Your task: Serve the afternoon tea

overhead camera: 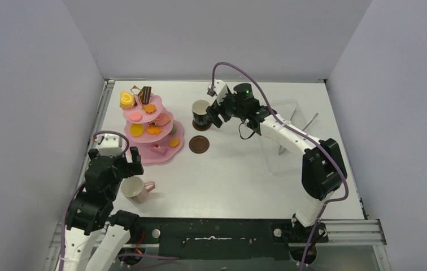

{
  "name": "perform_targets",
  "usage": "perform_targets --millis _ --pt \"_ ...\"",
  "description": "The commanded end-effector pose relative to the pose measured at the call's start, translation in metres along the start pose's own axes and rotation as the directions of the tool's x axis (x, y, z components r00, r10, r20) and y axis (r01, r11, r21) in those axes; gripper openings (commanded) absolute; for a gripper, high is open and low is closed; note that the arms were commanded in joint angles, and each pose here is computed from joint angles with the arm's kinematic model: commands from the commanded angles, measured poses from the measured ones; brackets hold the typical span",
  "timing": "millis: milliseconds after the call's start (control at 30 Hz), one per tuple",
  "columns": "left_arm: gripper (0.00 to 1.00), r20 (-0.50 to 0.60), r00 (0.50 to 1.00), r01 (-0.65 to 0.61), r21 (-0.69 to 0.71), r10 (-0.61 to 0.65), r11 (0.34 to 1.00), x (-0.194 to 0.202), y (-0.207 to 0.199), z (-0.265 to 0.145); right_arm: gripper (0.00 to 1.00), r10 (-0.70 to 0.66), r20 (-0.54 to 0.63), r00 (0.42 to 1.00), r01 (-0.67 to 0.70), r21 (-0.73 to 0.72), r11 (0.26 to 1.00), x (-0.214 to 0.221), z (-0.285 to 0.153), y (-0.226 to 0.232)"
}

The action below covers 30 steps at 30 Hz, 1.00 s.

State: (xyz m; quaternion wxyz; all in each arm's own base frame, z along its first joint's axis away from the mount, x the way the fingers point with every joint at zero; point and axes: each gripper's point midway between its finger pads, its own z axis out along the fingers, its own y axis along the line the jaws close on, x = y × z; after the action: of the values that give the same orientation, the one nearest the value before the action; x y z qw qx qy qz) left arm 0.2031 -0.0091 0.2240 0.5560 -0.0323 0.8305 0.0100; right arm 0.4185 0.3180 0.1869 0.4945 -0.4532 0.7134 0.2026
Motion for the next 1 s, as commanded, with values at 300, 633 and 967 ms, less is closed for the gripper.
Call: perform_targets --millis 300,633,967 --pt "0.88 0.028 0.988 0.150 -0.001 -0.150 0.989 -0.022 -0.001 -0.020 0.73 0.018 0.061 0.998 -0.005 -0.201 0.980 -0.027 -0.002 0.111" --pt "0.88 0.117 0.972 0.202 0.013 -0.202 0.979 -0.043 0.010 -0.055 0.75 -0.127 0.101 0.987 0.159 -0.459 0.874 -0.041 0.017 0.236" --pt "0.88 0.177 0.958 0.228 -0.003 -0.224 0.974 -0.057 0.022 -0.079 0.75 -0.270 0.121 0.955 0.292 -0.539 0.790 -0.032 0.044 0.301"
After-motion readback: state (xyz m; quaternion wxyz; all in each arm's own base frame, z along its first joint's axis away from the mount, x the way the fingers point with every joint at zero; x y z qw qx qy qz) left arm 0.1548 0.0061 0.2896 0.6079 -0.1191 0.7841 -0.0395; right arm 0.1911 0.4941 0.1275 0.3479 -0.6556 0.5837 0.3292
